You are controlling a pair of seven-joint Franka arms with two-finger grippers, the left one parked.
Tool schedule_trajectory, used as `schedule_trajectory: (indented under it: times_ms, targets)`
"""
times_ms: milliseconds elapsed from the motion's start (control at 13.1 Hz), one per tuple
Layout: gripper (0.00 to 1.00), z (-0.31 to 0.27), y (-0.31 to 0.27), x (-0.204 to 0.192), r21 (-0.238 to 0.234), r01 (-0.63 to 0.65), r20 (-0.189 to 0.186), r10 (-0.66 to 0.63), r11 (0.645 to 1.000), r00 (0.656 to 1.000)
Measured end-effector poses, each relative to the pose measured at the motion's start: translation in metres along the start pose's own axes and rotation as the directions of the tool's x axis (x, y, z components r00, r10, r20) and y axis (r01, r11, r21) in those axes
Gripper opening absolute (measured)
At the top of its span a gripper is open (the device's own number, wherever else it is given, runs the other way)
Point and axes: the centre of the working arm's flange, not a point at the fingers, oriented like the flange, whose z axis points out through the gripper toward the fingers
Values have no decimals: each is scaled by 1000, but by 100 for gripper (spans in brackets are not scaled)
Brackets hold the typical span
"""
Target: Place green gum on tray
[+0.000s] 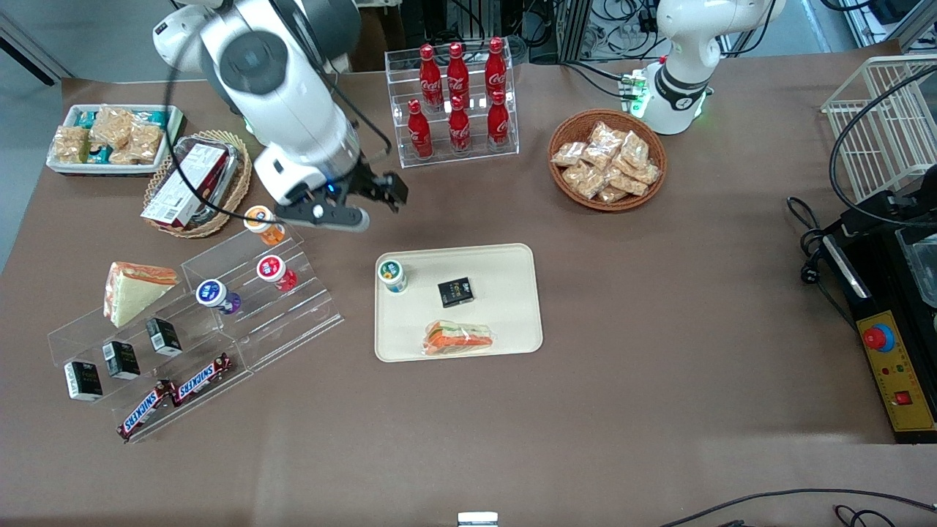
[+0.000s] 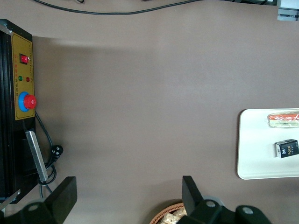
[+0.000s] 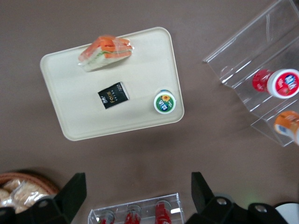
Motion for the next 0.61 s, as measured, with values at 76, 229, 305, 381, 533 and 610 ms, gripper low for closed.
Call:
schedule_trajectory:
  times_ms: [76,229,305,381,533,610]
  targets:
    - [100,-21,9,1,8,43,-18,-43,999,999]
    - [100,-53,50,15,17,89,-52,-88,996,995]
    - [100,-66,79,25,15,112,-58,-111,994,992]
    - [100,-76,110,36,11,134,-57,-133,991,990]
    - [100,-90,173,59,7,167,-61,-166,986,984]
    - [100,-93,202,70,3,189,-65,-188,982,980]
